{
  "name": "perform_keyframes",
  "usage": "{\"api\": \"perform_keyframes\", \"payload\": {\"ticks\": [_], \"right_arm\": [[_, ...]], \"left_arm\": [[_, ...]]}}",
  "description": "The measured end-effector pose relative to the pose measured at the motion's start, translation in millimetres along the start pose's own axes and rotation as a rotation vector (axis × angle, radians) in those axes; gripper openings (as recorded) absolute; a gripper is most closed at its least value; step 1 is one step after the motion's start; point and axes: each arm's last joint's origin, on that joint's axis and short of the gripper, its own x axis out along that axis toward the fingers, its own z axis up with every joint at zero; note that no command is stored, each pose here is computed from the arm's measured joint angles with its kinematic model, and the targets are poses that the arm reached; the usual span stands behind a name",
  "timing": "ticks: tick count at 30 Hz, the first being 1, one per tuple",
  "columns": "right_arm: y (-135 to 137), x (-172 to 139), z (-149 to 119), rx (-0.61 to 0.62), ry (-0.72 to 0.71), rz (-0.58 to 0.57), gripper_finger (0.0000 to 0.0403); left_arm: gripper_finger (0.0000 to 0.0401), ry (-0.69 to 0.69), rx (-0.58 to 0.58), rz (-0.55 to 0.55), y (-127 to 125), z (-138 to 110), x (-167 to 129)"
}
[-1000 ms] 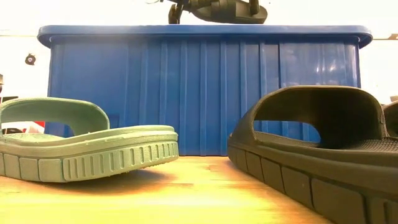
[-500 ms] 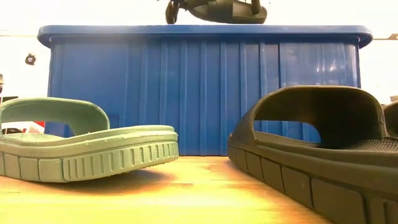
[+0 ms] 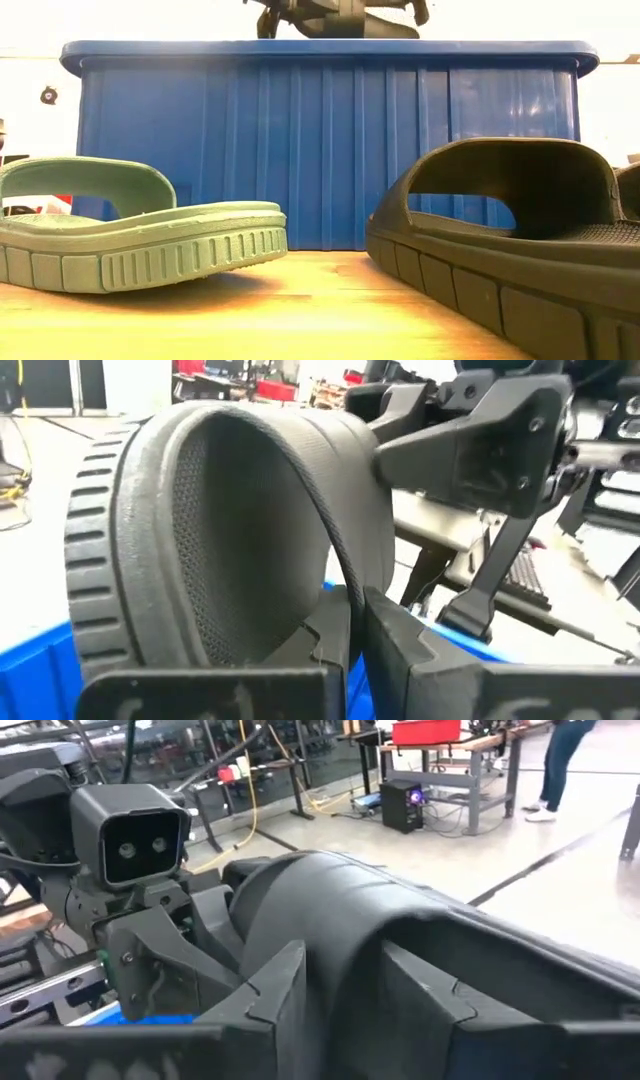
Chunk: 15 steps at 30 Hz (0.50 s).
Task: Pick and place slides into bin
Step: Put the black slide into the blue container
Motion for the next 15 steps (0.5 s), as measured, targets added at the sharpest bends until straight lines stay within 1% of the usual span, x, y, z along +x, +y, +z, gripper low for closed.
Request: {"api": "perform_keyframes", "payload": {"ticks": [3,6,12,15], "right_arm": [[-1,-3,2,-0.016,-0.007,-0.005,0.0124],[-3,-5,4,-0.026,-0.021,-0.039,0.0128],[-9,-14,9,-0.045,-0.056,-0.173,0.0129],[-13,-21,13,-0.053,-0.082,-0.247,0.0125]], "left_arm": [[0.0,0.027,0.004,0.016,3,1,-4],[0.0,0.061,0.007,0.027,5,2,-10],[0.0,0.142,0.043,0.046,7,2,-25],[0.0,0.211,0.017,0.07,9,-2,-32]]}}
